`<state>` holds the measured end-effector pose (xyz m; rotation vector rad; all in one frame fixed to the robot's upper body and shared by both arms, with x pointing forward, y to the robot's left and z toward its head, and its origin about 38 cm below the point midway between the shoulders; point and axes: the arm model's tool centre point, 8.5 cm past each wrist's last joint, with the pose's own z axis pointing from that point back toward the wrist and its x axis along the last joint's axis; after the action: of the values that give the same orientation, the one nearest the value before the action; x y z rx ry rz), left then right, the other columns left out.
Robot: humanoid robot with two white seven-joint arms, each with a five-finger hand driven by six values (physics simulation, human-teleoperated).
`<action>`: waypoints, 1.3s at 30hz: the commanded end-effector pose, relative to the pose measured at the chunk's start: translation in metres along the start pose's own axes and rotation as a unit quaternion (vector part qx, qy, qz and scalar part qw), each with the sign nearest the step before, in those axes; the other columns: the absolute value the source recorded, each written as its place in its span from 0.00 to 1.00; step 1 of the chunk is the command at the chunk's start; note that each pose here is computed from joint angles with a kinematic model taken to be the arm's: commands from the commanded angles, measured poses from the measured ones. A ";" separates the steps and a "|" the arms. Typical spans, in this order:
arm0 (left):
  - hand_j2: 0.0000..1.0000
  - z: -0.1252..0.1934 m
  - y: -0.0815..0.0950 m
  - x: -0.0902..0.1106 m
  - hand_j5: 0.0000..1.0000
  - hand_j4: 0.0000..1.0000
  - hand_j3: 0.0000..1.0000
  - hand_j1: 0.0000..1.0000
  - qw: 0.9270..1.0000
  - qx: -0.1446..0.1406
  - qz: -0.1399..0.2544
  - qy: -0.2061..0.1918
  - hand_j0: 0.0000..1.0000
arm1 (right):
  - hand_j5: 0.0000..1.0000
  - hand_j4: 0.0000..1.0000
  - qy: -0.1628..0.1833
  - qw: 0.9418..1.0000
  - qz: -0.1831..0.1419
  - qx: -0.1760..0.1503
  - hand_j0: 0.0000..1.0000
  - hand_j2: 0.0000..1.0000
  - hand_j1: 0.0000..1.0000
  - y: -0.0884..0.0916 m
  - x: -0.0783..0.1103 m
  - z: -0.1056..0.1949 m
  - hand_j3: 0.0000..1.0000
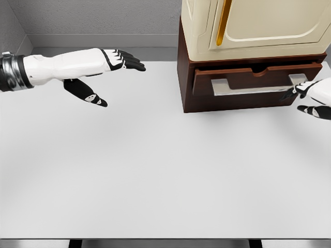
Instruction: Put the switch into the drawer with left arm, and close the drawer with right arm
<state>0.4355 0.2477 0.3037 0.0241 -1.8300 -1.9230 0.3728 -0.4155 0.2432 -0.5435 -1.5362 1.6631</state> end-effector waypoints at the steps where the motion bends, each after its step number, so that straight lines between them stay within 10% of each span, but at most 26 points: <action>1: 1.00 0.001 0.000 -0.001 1.00 1.00 1.00 1.00 1.000 0.003 0.004 0.001 1.00 | 0.63 0.63 -0.004 1.000 -0.004 0.003 0.63 0.63 0.63 0.003 0.001 -0.003 0.63; 39: 1.00 0.002 0.000 -0.004 1.00 1.00 1.00 1.00 1.000 0.003 0.006 0.005 1.00 | 0.63 0.63 0.002 1.000 0.012 0.006 0.63 0.63 0.63 -0.015 -0.012 -0.025 0.63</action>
<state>0.4378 0.2506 0.3020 0.0286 -1.8216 -1.9141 0.4029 -0.4091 0.2551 -0.5481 -1.5510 1.6601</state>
